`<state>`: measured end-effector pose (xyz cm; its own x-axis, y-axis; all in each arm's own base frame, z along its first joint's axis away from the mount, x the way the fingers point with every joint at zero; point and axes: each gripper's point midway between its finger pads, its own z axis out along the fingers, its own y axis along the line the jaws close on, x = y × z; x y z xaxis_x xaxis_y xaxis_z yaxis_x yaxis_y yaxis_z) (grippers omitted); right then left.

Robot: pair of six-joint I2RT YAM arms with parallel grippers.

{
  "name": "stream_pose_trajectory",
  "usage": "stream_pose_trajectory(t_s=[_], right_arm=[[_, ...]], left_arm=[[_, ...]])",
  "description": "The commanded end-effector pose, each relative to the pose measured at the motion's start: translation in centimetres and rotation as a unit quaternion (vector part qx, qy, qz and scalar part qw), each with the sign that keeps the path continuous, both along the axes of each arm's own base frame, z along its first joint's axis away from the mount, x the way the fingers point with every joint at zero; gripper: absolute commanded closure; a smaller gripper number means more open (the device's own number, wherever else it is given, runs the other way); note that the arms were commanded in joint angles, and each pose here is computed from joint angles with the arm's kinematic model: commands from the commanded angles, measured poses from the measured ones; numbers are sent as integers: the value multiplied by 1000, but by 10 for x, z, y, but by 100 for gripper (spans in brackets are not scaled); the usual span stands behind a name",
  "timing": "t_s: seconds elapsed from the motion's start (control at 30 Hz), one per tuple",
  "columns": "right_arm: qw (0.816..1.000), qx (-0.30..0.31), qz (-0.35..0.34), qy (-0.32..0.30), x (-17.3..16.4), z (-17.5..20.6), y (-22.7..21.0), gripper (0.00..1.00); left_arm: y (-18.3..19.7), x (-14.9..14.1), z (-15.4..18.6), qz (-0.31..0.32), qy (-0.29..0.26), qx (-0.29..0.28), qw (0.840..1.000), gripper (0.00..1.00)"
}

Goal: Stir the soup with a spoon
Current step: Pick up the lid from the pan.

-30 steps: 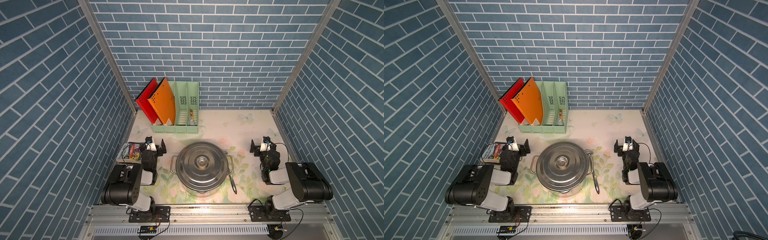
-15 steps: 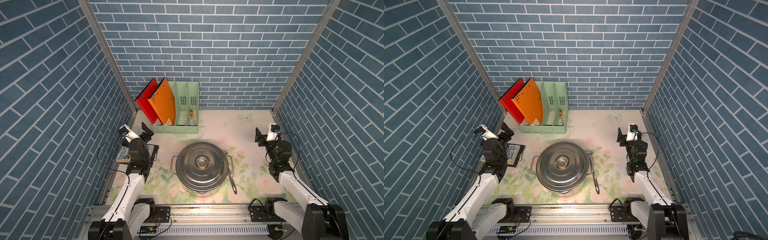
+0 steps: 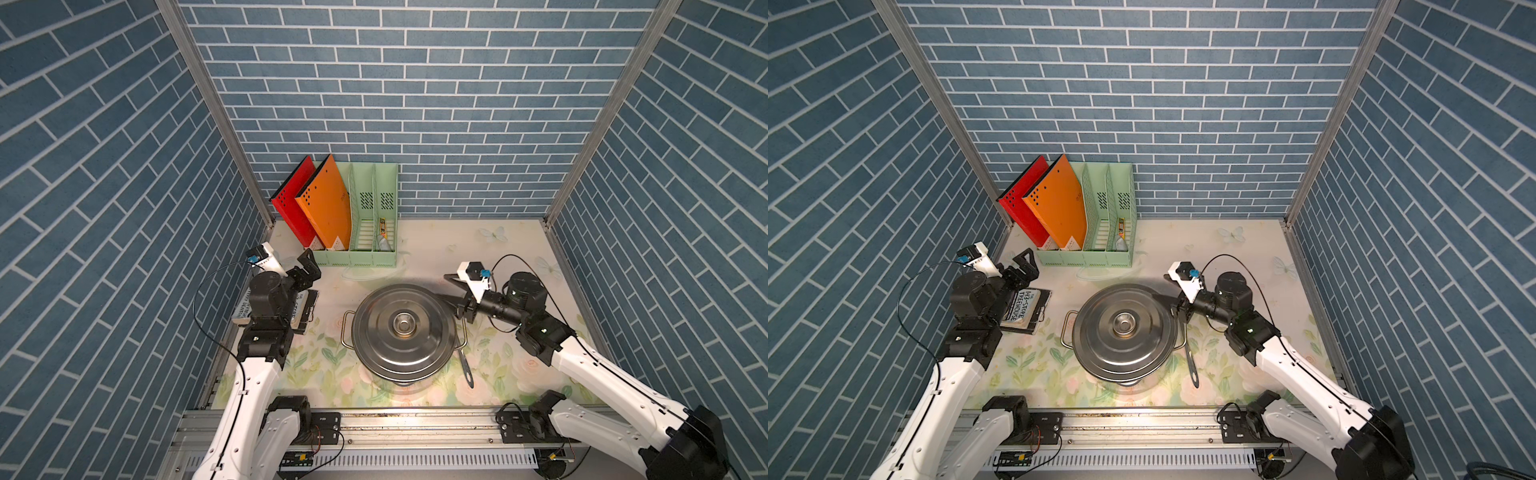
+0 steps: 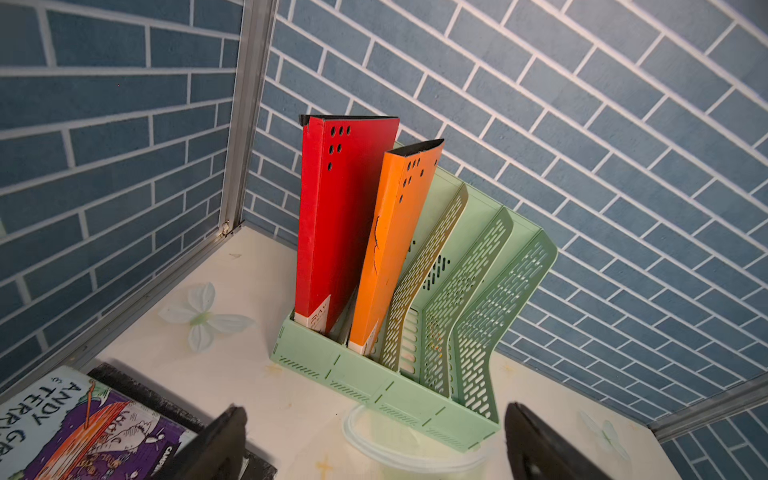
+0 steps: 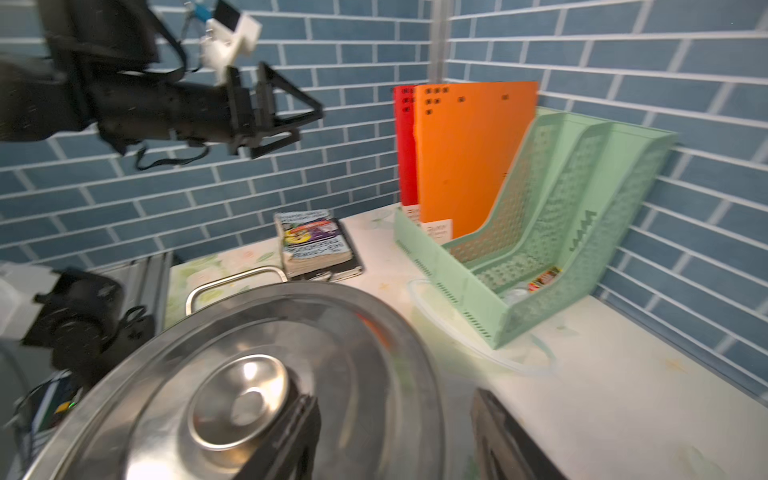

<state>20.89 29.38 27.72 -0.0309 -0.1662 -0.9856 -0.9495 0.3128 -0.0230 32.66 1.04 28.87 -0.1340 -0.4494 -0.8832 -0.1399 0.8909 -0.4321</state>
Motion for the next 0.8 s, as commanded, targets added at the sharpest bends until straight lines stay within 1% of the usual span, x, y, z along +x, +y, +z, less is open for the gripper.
stream_pose_trajectory(t_s=[0.0, 0.1, 0.23, 0.4, 0.77], right_arm=[[997, -15, 77, -25, -31, 5, 29, 38], [993, -34, 110, -10, -50, -6, 53, 37], [990, -62, 130, 12, -62, -19, 75, 34], [988, -68, 132, 32, -62, -31, 85, 33], [989, -91, 105, 50, -50, -52, 90, 38]], left_arm=[[3, -7, 7, 2, 2, 21, 1000, 0], [5, -10, 10, 8, -2, 28, 1000, 0], [8, -14, 8, 15, 2, 39, 999, 0], [12, -18, 6, 24, 7, 50, 998, 0], [15, -23, 9, 33, 2, 61, 998, 0]])
